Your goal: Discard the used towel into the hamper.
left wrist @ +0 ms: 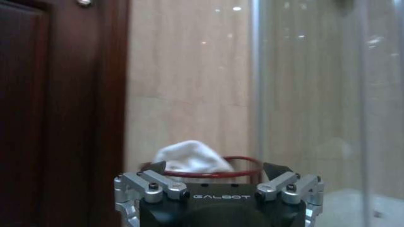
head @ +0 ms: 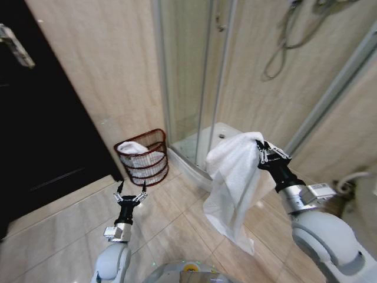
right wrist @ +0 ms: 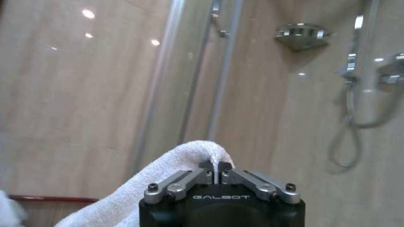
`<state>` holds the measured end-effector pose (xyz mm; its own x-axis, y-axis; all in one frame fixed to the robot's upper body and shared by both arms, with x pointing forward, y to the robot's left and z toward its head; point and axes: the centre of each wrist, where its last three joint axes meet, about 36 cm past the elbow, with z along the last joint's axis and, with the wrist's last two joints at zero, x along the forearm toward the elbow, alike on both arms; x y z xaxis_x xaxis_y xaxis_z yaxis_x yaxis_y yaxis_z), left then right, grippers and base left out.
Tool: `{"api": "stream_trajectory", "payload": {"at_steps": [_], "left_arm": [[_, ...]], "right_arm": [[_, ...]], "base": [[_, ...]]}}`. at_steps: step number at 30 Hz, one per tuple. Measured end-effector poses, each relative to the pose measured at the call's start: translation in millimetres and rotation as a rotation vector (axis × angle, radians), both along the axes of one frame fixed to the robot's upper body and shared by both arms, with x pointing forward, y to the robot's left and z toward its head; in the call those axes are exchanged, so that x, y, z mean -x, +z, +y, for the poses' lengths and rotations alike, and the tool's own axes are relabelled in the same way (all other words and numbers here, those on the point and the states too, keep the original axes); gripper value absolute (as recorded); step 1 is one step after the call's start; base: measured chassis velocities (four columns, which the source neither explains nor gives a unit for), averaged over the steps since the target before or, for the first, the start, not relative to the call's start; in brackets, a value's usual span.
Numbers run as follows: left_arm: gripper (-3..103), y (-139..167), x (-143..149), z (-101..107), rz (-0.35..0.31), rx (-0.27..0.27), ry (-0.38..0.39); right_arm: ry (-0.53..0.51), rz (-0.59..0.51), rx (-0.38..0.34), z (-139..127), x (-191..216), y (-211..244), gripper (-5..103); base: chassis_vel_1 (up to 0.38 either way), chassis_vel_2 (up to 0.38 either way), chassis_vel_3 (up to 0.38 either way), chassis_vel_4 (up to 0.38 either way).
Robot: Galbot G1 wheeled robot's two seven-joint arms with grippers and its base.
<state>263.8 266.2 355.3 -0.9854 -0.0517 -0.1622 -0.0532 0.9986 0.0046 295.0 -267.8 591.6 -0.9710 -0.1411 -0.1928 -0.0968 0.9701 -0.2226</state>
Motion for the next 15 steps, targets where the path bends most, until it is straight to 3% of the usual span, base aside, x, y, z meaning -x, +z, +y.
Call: {"api": "stream_trajectory", "payload": {"at_steps": [7, 10, 15], "left_arm": [[100, 0.1, -5.5, 0.0, 0.020, 0.001, 0.094], [100, 1.6, -6.5, 0.4, 0.059, 0.009, 0.147], [100, 2.2, -5.6, -0.1, 0.077, 0.012, 0.166]], "right_arm": [[0.009, 0.011, 0.006, 0.4, -0.2, -0.2, 3], [0.009, 0.016, 0.004, 0.5, 0.1, -0.9, 3], [0.011, 0.021, -0.003, 1.0, 1.1, -2.9, 3]], "base": [[0.125, 0.128, 0.124, 0.132], [0.113, 0.120, 0.129, 0.117], [0.100, 0.101, 0.098, 0.103]]}}
